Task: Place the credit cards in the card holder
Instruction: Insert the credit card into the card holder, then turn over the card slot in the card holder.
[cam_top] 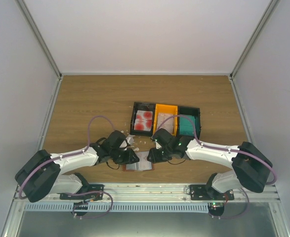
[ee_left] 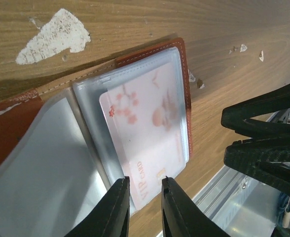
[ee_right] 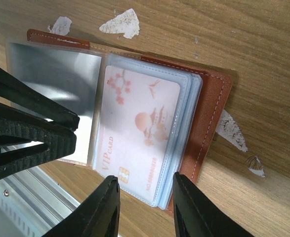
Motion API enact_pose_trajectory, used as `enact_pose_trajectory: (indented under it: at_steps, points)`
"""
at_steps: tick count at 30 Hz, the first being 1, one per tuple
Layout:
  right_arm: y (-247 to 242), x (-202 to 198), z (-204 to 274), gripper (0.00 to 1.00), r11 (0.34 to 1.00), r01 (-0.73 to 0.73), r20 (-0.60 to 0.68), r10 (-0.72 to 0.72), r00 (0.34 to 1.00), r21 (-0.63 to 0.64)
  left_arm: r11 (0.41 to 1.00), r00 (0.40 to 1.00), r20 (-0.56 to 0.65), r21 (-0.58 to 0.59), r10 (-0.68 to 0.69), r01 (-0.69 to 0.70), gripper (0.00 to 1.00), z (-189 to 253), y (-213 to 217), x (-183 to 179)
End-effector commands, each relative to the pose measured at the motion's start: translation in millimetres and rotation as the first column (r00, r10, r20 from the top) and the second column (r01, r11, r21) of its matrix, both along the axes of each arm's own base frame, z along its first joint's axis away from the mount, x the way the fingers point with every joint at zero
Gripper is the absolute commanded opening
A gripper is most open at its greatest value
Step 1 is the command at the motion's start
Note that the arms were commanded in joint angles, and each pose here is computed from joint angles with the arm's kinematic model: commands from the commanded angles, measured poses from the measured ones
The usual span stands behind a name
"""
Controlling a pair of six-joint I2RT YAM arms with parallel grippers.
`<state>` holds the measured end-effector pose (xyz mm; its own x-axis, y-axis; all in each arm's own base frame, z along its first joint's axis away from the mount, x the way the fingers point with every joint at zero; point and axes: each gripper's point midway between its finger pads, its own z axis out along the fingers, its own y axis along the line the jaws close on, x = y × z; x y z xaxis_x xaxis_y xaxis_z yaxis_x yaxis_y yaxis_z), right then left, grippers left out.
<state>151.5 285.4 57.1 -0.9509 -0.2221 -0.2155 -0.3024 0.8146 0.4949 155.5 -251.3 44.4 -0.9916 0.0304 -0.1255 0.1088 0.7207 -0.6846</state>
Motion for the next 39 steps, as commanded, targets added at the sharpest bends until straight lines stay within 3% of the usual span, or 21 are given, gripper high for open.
enact_pose_trajectory:
  at_steps: [1, 4, 10, 18, 26, 35, 39]
  points:
    - [1, 1, -1, 0.31, 1.0, 0.0, 0.004, 0.0, 1.0, 0.015, 1.0, 0.999, 0.029, -0.021, -0.019, 0.02, 0.19, 8, -3, 2]
    - [4, 0, 1, 0.3, 0.999, -0.014, 0.004, 0.014, 1.0, 0.032, 0.997, 0.999, 0.029, -0.063, -0.044, 0.046, 0.11, 10, -12, 4]
    - [11, -3, 1, 0.29, 0.997, -0.043, -0.006, 0.044, 0.999, 0.064, 0.999, 0.999, 0.008, -0.017, -0.037, 0.037, 0.04, -11, -12, 8]
    - [13, -6, -9, 0.29, 0.997, -0.059, -0.033, 0.06, 0.998, 0.055, 0.997, 1.0, -0.02, 0.083, 0.005, -0.004, 0.01, -35, 5, 5]
    - [18, -7, -15, 0.31, 0.995, -0.078, -0.049, 0.081, 0.996, 0.057, 0.994, 1.0, -0.029, 0.107, 0.008, -0.005, 0.0, -41, 9, 3]
    - [35, -15, -14, 0.26, 0.981, -0.123, -0.087, 0.137, 0.987, 0.15, 0.996, 1.0, -0.018, 0.094, 0.004, -0.002, 0.0, -37, 7, 5]
    - [37, -15, -19, 0.18, 0.983, -0.107, -0.107, 0.123, 0.987, 0.15, 0.996, 1.0, -0.008, 0.084, 0.0, 0.001, 0.0, -34, 5, 7]
